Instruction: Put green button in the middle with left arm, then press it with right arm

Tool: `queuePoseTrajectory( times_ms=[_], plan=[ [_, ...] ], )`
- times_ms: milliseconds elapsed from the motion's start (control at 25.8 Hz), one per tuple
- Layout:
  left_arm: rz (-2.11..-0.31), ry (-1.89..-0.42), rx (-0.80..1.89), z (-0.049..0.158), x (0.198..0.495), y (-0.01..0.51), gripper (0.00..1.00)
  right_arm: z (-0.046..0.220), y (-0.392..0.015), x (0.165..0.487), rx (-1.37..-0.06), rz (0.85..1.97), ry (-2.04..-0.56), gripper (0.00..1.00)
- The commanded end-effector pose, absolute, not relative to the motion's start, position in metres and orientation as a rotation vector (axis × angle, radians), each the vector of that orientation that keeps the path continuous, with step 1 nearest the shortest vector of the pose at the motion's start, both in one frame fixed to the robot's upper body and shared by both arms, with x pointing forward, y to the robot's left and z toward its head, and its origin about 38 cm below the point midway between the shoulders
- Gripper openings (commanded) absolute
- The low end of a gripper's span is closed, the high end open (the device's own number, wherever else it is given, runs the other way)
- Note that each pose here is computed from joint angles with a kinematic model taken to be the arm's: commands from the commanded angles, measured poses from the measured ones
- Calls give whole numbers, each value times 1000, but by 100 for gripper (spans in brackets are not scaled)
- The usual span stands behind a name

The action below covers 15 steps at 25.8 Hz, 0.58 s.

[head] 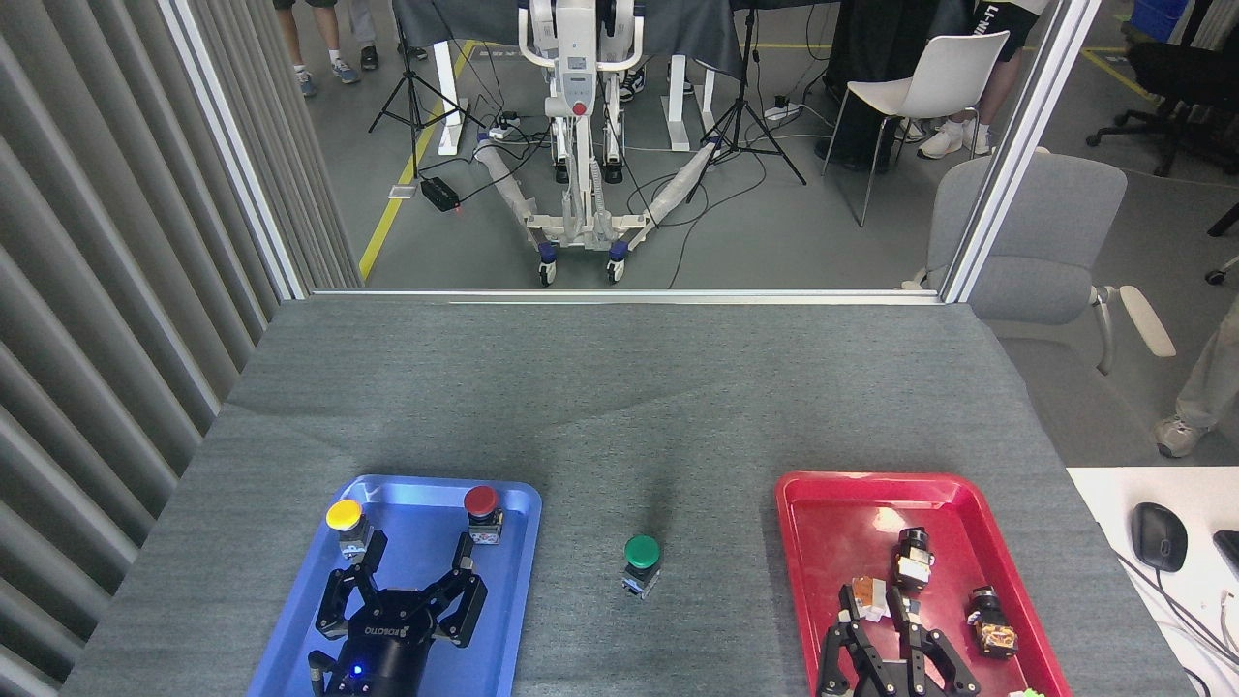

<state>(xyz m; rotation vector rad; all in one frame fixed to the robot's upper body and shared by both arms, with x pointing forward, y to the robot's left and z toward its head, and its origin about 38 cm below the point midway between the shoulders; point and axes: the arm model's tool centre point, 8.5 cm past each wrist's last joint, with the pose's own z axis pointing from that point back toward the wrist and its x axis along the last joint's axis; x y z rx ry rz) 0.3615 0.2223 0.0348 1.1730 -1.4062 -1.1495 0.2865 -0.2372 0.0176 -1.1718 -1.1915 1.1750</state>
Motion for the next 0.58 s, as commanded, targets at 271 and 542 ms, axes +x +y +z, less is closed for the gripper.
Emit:
queuePoseTrajectory(
  times_ms=[271, 542],
  plan=[
    [-1144, -1412, 1175, 37, 362, 221, 100, 37, -285, 281, -1278, 1177, -1146, 100],
    [-1145, -1411, 1175, 36, 361, 221, 100, 45, -285, 283, -1296, 1169, -1163, 100]
  ],
)
